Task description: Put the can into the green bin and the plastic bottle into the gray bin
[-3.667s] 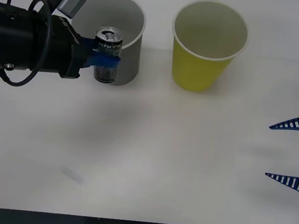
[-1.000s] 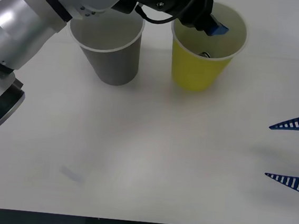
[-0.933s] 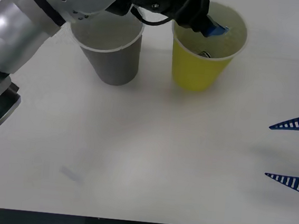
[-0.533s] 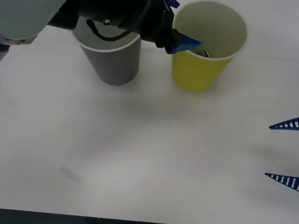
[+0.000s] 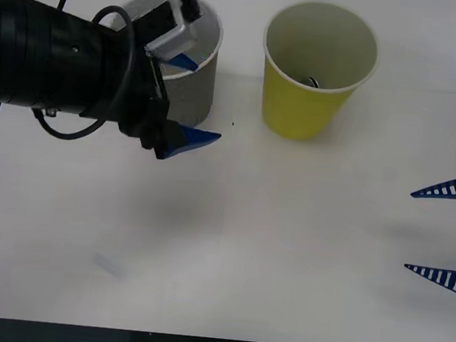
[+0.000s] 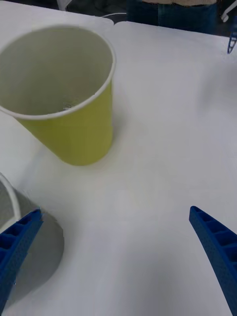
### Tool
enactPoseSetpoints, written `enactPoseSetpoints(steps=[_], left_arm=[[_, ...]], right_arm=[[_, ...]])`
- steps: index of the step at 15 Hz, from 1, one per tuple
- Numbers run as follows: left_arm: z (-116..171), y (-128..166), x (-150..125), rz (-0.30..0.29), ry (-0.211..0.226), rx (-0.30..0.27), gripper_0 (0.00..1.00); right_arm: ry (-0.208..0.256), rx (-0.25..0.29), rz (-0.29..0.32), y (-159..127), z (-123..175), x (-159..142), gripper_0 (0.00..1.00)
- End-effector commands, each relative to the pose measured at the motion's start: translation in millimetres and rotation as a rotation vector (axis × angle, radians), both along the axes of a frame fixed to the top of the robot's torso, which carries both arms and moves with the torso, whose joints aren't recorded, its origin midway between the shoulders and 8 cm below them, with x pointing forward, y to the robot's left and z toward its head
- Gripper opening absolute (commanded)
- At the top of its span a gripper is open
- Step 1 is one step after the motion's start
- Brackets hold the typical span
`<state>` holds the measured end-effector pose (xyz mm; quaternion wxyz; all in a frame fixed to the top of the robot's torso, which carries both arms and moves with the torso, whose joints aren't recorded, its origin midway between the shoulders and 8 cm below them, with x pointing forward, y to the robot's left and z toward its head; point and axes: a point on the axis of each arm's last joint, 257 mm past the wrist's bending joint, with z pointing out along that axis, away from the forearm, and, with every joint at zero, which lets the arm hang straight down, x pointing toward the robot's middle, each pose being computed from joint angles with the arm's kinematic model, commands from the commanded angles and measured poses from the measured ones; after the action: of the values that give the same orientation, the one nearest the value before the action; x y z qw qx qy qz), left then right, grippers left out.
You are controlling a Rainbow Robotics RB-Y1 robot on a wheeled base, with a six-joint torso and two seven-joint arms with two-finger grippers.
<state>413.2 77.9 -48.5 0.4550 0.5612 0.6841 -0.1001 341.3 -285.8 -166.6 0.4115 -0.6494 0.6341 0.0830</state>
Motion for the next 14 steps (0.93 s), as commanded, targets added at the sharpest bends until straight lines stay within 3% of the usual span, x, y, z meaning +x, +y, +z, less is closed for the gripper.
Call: enactPoseSetpoints(steps=[1,8,14], left_arm=[[-23,30,-18,-0.007,-0.004,0.068,1.00],[-62,78,-55,-0.082,0.030,0.134,1.00],[-78,111,-79,-0.135,0.113,0.103,1.00]], right_arm=[[0.000,0.000,0.000,0,0,0,1.00],[0.000,0.000,0.000,0,0,0,1.00],[0.000,0.000,0.000,0,0,0,1.00]])
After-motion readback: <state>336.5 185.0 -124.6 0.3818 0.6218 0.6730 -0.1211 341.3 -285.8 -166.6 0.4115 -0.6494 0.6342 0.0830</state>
